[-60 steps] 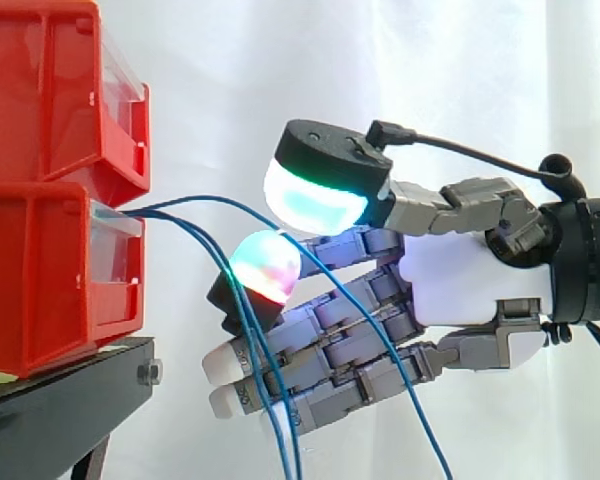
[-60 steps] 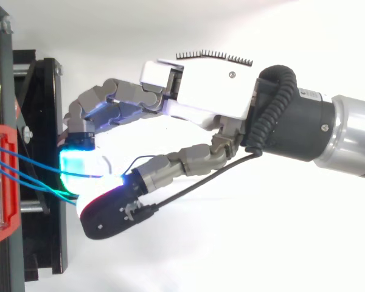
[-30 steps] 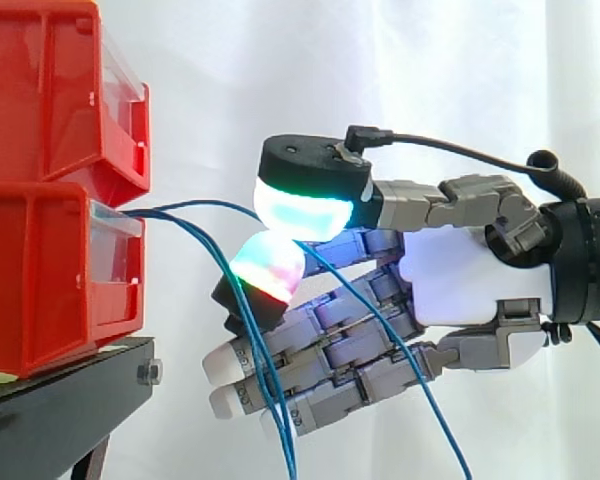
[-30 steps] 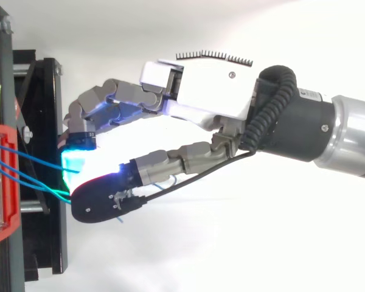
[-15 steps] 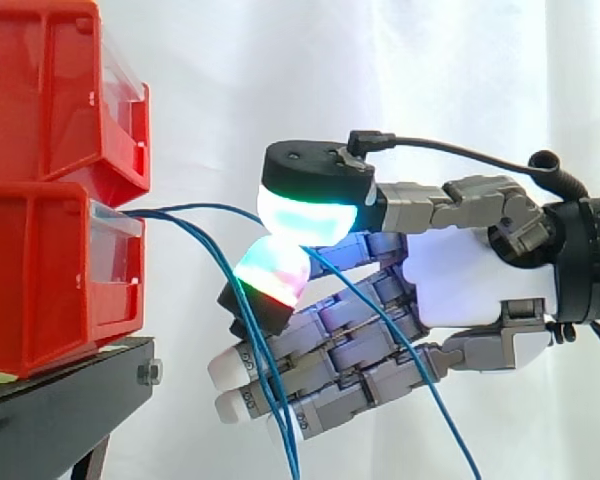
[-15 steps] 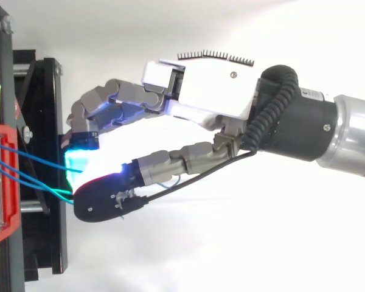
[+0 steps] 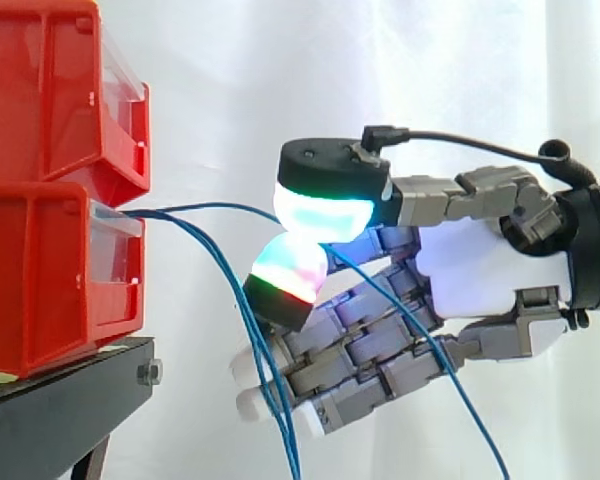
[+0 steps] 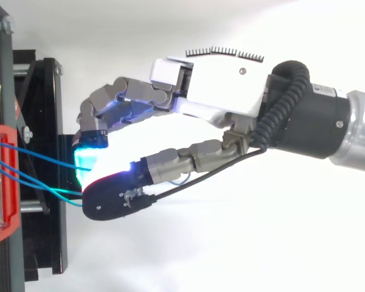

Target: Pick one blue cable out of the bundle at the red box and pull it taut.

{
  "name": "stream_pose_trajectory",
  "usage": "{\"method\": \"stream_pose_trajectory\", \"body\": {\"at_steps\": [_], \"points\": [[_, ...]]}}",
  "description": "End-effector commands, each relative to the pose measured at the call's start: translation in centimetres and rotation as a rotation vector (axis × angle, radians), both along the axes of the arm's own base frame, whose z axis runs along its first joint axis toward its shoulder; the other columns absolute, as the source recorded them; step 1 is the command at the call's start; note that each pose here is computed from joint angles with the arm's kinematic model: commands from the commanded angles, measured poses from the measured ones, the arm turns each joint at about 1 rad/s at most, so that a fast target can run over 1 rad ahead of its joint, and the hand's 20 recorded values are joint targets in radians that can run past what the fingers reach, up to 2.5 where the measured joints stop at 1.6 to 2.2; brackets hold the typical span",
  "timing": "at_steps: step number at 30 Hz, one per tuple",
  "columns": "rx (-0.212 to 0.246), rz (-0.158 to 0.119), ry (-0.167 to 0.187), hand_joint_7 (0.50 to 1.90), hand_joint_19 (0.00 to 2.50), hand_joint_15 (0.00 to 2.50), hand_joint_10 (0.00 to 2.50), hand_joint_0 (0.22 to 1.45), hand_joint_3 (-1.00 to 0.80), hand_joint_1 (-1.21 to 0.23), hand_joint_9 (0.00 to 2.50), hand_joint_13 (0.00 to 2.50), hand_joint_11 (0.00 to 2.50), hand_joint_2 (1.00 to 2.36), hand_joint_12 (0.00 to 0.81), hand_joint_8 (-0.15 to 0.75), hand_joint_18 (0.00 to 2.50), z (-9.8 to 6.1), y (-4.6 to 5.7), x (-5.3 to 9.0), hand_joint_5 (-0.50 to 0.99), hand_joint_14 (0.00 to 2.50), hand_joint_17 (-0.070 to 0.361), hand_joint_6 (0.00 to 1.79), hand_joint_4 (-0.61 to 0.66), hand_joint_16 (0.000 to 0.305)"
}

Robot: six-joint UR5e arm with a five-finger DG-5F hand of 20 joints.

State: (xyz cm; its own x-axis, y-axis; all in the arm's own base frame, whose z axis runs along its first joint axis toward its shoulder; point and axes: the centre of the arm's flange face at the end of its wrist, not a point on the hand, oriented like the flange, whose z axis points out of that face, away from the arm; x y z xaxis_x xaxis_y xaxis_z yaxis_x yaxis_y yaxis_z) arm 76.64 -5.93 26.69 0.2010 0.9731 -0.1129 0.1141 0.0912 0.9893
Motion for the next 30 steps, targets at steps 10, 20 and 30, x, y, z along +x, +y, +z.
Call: {"method": "stream_pose_trajectory", "body": {"at_steps": [10,20,30], "points": [[-0.008,0.003,0.040,1.22,0.11,0.06,0.01,0.59,-0.06,-0.79,0.63,0.39,0.38,1.02,0.403,0.332,0.40,3.1,-0.5,-1.6,-0.15,0.00,0.126,0.87,0.02,0.056],[-0.020,-0.003,0.086,1.23,0.11,0.06,0.01,0.60,-0.06,-0.79,0.62,0.38,0.36,1.02,0.402,0.330,0.39,5.5,-0.9,-3.3,-0.15,0.00,0.126,0.87,0.01,0.056],[-0.026,0.014,0.181,1.22,0.10,0.05,0.01,0.60,-0.07,-0.79,0.61,0.37,0.34,1.02,0.402,0.329,0.38,4.0,-1.9,-6.3,-0.15,0.00,0.126,0.87,0.00,0.056]]}}
